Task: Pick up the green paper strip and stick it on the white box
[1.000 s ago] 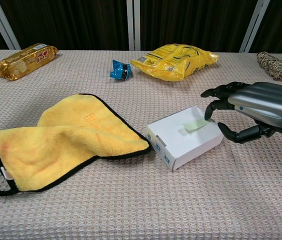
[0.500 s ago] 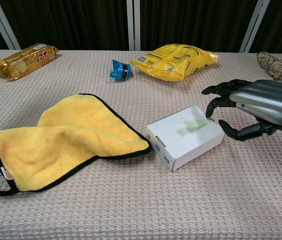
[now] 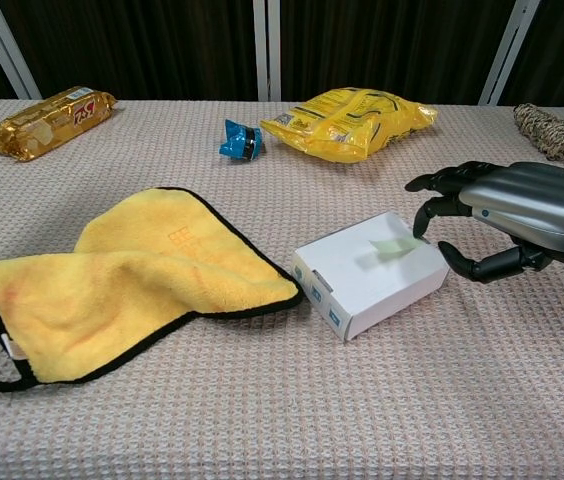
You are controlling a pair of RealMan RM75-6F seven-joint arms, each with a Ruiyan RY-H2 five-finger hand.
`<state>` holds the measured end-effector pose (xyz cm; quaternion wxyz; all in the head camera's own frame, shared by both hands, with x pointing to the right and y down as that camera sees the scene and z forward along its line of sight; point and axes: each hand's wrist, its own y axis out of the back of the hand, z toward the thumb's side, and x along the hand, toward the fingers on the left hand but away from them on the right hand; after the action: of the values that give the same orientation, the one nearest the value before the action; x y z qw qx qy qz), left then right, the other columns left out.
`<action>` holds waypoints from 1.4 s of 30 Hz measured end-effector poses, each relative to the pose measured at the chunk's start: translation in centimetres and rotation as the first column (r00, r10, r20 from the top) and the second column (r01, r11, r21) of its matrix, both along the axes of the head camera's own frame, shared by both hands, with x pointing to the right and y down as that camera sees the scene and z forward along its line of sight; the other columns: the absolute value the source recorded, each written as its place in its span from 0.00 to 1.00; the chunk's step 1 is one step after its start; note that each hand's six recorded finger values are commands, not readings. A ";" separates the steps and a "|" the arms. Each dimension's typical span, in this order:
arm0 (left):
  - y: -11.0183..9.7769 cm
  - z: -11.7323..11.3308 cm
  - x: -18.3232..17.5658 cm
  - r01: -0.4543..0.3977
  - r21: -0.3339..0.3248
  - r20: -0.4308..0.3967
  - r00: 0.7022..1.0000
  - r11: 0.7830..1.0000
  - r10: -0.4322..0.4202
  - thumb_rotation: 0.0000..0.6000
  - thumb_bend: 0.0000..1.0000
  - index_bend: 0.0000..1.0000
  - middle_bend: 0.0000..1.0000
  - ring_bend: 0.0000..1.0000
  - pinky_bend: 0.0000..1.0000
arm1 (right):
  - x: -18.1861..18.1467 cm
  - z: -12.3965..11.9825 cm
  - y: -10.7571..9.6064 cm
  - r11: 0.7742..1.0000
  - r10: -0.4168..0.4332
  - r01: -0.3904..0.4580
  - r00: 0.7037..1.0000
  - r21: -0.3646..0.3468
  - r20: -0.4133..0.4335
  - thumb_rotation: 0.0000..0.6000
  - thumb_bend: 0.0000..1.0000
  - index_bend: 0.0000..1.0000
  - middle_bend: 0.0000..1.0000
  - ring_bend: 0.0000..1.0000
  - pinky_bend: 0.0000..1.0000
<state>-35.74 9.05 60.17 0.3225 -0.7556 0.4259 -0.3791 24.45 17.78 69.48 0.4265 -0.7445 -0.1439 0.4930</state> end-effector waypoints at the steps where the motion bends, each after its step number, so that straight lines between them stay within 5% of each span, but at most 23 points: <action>1: 0.0 0.0 0.0 0.000 0.000 0.000 1.000 1.000 0.000 1.00 0.04 0.25 0.23 0.18 0.21 | 0.0 -0.1 0.0 1.000 0.000 0.000 1.000 0.002 0.003 0.41 0.62 0.30 0.00 0.00 0.00; 42: -0.1 0.1 0.1 -0.004 -0.002 0.003 1.000 1.000 0.004 1.00 0.04 0.25 0.23 0.18 0.21 | 0.1 0.4 0.0 1.000 0.003 -0.003 1.000 -0.008 0.004 0.41 0.62 0.30 0.00 0.00 0.00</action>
<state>-35.62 8.95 60.23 0.3230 -0.7562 0.4235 -0.3800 24.56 17.77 69.89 0.4223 -0.7471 -0.1439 0.4928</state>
